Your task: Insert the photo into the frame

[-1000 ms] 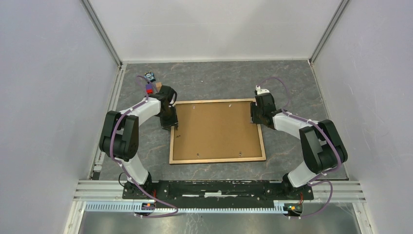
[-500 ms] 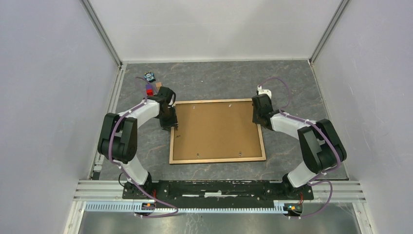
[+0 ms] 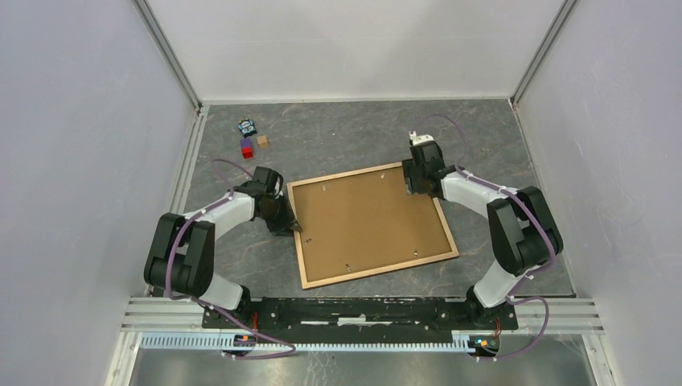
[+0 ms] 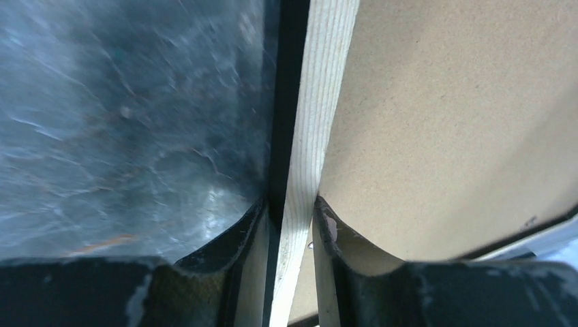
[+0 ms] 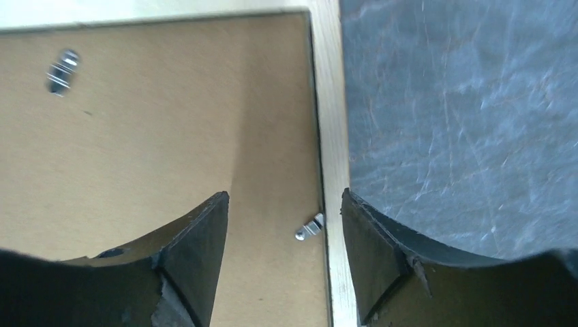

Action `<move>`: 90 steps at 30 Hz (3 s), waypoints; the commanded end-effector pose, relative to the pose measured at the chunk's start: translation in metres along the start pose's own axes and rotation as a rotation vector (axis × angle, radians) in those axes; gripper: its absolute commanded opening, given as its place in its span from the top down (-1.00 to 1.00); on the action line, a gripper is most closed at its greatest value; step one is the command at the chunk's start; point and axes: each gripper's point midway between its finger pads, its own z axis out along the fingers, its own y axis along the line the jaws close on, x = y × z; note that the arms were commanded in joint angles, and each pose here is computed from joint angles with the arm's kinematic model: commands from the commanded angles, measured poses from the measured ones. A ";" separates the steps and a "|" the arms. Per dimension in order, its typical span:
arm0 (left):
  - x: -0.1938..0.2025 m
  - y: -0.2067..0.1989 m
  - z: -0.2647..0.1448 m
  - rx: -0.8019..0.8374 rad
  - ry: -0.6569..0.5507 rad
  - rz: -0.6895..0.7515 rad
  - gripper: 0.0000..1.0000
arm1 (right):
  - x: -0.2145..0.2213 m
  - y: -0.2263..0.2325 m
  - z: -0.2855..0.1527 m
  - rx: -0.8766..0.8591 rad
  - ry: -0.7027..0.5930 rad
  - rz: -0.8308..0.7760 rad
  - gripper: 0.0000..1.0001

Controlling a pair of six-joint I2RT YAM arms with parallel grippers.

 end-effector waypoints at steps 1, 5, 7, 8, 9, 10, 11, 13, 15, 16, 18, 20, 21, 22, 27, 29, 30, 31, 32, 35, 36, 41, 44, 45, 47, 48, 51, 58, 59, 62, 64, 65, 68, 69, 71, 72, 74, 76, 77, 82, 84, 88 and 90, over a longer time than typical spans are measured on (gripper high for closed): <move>0.026 -0.007 0.003 0.048 0.048 -0.113 0.44 | -0.039 0.005 -0.012 -0.017 -0.047 -0.084 -0.43; 0.021 -0.004 0.001 0.042 -0.011 -0.148 0.61 | -0.040 0.002 -0.027 -0.030 -0.057 -0.075 -0.61; 0.025 -0.005 0.003 0.068 -0.015 -0.178 0.70 | -0.037 0.019 -0.032 -0.129 -0.070 -0.042 -0.67; 0.026 -0.006 0.004 0.080 -0.018 -0.193 0.73 | -0.039 0.033 -0.033 -0.204 -0.083 -0.019 -0.67; 0.030 -0.005 0.006 0.091 -0.011 -0.205 0.76 | -0.041 0.051 -0.034 -0.299 -0.097 0.007 -0.66; 0.032 -0.006 0.007 0.100 -0.006 -0.212 0.78 | -0.041 0.068 -0.035 -0.387 -0.094 0.035 -0.64; 0.034 -0.006 0.007 0.106 0.002 -0.216 0.79 | -0.044 0.079 -0.035 -0.437 -0.098 0.068 -0.58; 0.037 -0.007 0.008 0.114 0.014 -0.217 0.85 | -0.050 0.095 -0.030 -0.504 -0.104 0.122 -0.45; 0.039 -0.008 0.007 0.123 0.022 -0.216 0.91 | -0.060 0.104 -0.026 -0.545 -0.137 0.168 -0.36; 0.041 -0.008 0.006 0.127 0.025 -0.217 0.95 | -0.062 0.108 -0.024 -0.566 -0.147 0.191 -0.33; 0.045 -0.007 0.005 0.132 0.029 -0.223 0.95 | -0.066 0.112 -0.020 -0.579 -0.162 0.220 -0.27; 0.049 -0.007 0.004 0.144 0.035 -0.224 0.95 | -0.070 0.115 -0.014 -0.595 -0.167 0.236 -0.25; 0.051 -0.007 0.003 0.148 0.037 -0.224 0.95 | -0.069 0.118 -0.011 -0.606 -0.157 0.243 -0.23; 0.052 -0.007 0.002 0.152 0.041 -0.226 0.96 | -0.068 0.119 -0.006 -0.608 -0.145 0.249 -0.18; 0.053 -0.012 -0.002 0.180 0.040 -0.224 0.96 | -0.057 0.124 0.006 -0.611 -0.111 0.282 -0.03; 0.052 -0.014 -0.004 0.188 0.036 -0.220 0.96 | -0.054 0.122 0.009 -0.604 -0.118 0.294 -0.02; 0.052 -0.015 -0.004 0.192 0.038 -0.220 0.95 | -0.053 0.123 0.010 -0.607 -0.125 0.294 -0.02; 0.053 -0.015 -0.005 0.196 0.040 -0.221 0.95 | -0.053 0.123 0.013 -0.602 -0.125 0.296 -0.02; 0.053 -0.016 -0.005 0.200 0.044 -0.221 0.95 | -0.053 0.122 0.016 -0.591 -0.121 0.297 -0.02; 0.055 -0.017 -0.006 0.208 0.052 -0.221 0.96 | -0.052 0.120 0.023 -0.568 -0.120 0.306 -0.02; 0.056 -0.018 -0.006 0.211 0.055 -0.221 0.96 | -0.051 0.122 0.024 -0.577 -0.117 0.310 -0.02; 0.054 -0.017 -0.006 0.204 0.048 -0.222 0.95 | -0.047 0.129 0.022 -0.616 -0.105 0.328 0.00; 0.053 -0.012 -0.005 0.183 0.035 -0.227 0.96 | -0.052 0.123 0.020 -0.585 -0.106 0.282 -0.01; 0.053 -0.011 -0.004 0.175 0.029 -0.231 0.96 | -0.053 0.118 0.019 -0.558 -0.103 0.249 -0.03; 0.050 -0.007 -0.003 0.156 0.008 -0.231 0.95 | -0.062 0.105 0.011 -0.499 -0.116 0.168 -0.09; 0.047 -0.005 -0.003 0.139 -0.006 -0.232 0.96 | -0.061 0.095 0.008 -0.452 -0.103 0.122 -0.13; 0.037 0.002 -0.003 0.087 -0.053 -0.256 0.96 | -0.051 0.068 -0.010 -0.348 -0.075 0.011 -0.33; 0.037 0.010 0.001 0.059 -0.089 -0.385 0.95 | -0.016 0.005 -0.038 -0.156 -0.041 -0.007 -0.64; 0.039 0.015 0.000 0.040 -0.099 -0.420 0.96 | -0.012 -0.003 -0.041 -0.139 -0.030 0.030 -0.64; 0.044 0.014 -0.002 0.090 -0.133 -0.524 0.95 | 0.003 -0.024 -0.057 -0.055 -0.009 0.166 -0.64; 0.047 0.009 -0.005 0.136 -0.131 -0.568 0.95 | 0.016 -0.035 -0.067 0.006 -0.010 0.272 -0.64; 0.047 0.006 -0.007 0.153 -0.137 -0.577 0.95 | 0.027 -0.044 -0.072 0.069 0.007 0.345 -0.63; 0.048 0.000 -0.016 0.190 -0.148 -0.600 0.95 | 0.047 -0.047 -0.085 0.089 0.022 0.409 -0.60; 0.049 -0.001 -0.018 0.203 -0.151 -0.613 0.95 | 0.054 -0.050 -0.090 0.099 0.015 0.441 -0.59; 0.055 -0.005 -0.021 0.233 -0.142 -0.638 0.96 | 0.060 -0.044 -0.092 0.059 -0.021 0.498 -0.58; 0.060 -0.006 -0.021 0.242 -0.130 -0.649 0.96 | 0.065 -0.038 -0.090 0.021 -0.036 0.524 -0.58; 0.071 -0.010 -0.021 0.265 -0.092 -0.665 0.95 | 0.067 -0.025 -0.084 -0.058 -0.067 0.565 -0.58; 0.084 -0.015 -0.023 0.284 -0.050 -0.660 0.95 | 0.072 -0.018 -0.077 -0.078 -0.047 0.578 -0.56; 0.090 -0.017 -0.024 0.299 -0.031 -0.649 0.94 | 0.073 -0.016 -0.074 -0.085 -0.036 0.575 -0.55; 0.106 -0.029 -0.040 0.365 0.022 -0.514 0.31 | 0.072 -0.011 -0.064 -0.095 -0.014 0.561 -0.53; 0.110 -0.028 -0.046 0.352 0.029 -0.427 -0.20 | 0.070 -0.013 -0.065 -0.083 -0.018 0.559 -0.52; 0.100 -0.046 -0.072 0.407 -0.017 -0.254 -0.72 | 0.060 -0.015 -0.070 -0.088 -0.062 0.572 -0.53; 0.082 -0.051 -0.088 0.397 -0.108 -0.157 -0.94 | 0.055 -0.013 -0.069 -0.099 -0.075 0.571 -0.52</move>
